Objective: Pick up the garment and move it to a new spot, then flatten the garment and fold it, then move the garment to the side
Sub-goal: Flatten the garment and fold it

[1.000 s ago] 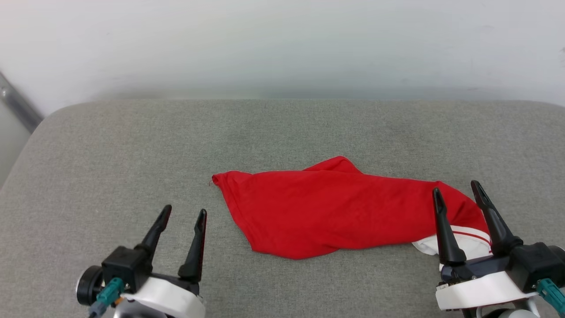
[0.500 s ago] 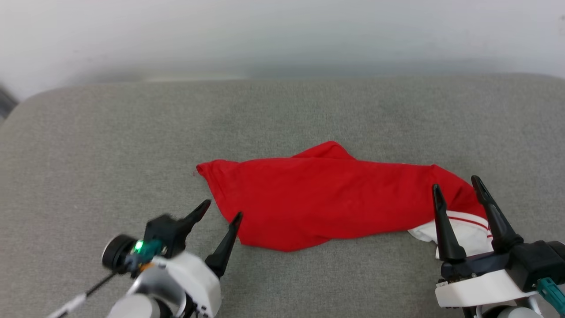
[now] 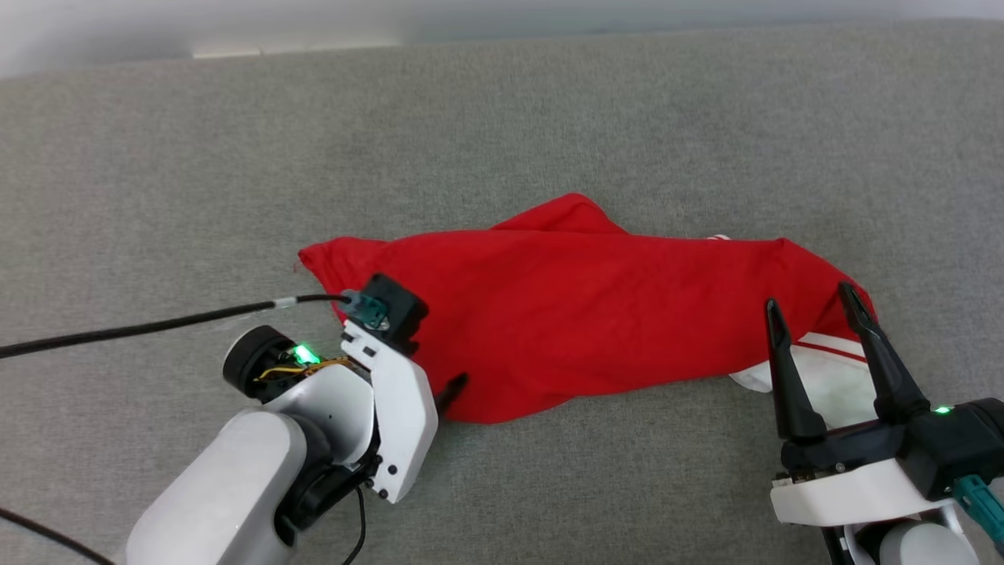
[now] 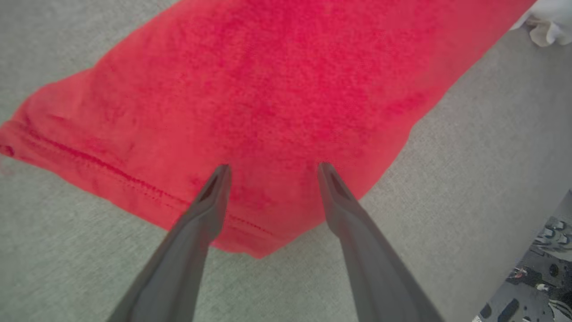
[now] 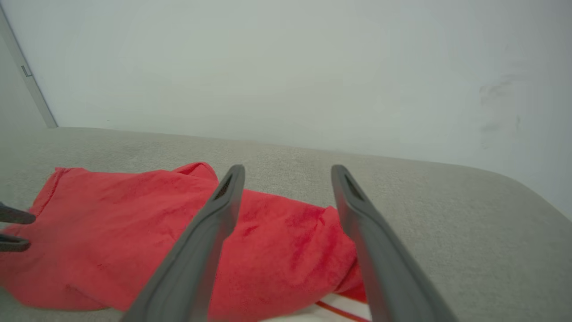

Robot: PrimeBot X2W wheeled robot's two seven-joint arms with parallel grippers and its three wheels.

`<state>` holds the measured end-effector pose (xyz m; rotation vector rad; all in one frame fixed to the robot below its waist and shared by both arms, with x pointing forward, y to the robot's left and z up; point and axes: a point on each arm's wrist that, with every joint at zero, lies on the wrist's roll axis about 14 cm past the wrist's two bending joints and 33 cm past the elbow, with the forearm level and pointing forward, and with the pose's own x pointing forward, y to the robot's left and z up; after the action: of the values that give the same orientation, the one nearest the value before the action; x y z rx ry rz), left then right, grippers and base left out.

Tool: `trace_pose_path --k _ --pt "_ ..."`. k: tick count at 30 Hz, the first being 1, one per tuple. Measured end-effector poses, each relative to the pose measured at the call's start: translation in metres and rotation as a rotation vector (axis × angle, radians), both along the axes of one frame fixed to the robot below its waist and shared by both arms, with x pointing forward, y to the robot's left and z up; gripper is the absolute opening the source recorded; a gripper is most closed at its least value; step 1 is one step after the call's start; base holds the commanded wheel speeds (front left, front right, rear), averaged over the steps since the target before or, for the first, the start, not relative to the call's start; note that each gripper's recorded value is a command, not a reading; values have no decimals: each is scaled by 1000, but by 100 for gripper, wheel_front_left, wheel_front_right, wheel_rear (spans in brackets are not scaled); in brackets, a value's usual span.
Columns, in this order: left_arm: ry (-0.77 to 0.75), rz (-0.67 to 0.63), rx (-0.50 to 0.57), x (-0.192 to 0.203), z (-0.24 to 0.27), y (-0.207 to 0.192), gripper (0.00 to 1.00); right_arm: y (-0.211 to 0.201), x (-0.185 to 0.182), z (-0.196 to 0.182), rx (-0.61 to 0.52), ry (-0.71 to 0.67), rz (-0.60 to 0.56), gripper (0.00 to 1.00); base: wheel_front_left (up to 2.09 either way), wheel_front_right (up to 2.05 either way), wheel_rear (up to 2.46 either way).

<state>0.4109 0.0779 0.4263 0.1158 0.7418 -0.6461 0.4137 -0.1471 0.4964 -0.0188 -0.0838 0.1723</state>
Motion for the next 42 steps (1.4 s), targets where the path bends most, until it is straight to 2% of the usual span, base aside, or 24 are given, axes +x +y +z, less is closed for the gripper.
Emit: trace_pose_path --k 9,10,11,12,15,19,26,30,37,38,39,40,42 --pt "105 -65 106 5 -48 -2 100 -7 8 -19 -6 48 -19 100 0 0 0" --pt "113 -75 119 4 -51 -2 91 -7 8 -20 -6 50 -20 100 0 0 0" --pt "118 -83 127 4 -54 -2 2 -7 8 -20 -6 51 -20 100 0 0 0" --pt "120 -95 131 3 -55 -3 0 -7 8 -20 -6 50 -20 100 0 0 0" --pt "107 -117 124 0 -53 -8 0 -7 7 -20 -6 50 -20 100 0 0 0" --pt "94 -182 57 -19 -42 -33 0 -6 4 -14 -5 37 -18 100 0 0 0" --pt "75 -420 -64 -89 0 -100 0 -10 -5 7 -3 -12 -29 100 0 0 0" --pt "124 -548 -120 -139 13 -129 0 -13 -11 19 -3 -43 -37 100 0 0 0" --pt "194 -619 -124 -167 1 -146 0 -21 -16 24 -5 -54 -61 100 0 0 0" --pt "198 -615 -124 -167 -2 -147 27 -22 -17 24 -5 -53 -64 100 0 0 0" --pt "196 -604 -115 -164 -7 -145 86 -22 -17 23 -5 -51 -65 100 0 0 0" --pt "186 -596 -102 -160 -11 -143 100 -23 -18 22 -5 -49 -68 100 0 0 0" --pt "154 -559 -92 -147 -15 -137 100 -25 -18 22 -1 -48 -75 100 0 0 0"
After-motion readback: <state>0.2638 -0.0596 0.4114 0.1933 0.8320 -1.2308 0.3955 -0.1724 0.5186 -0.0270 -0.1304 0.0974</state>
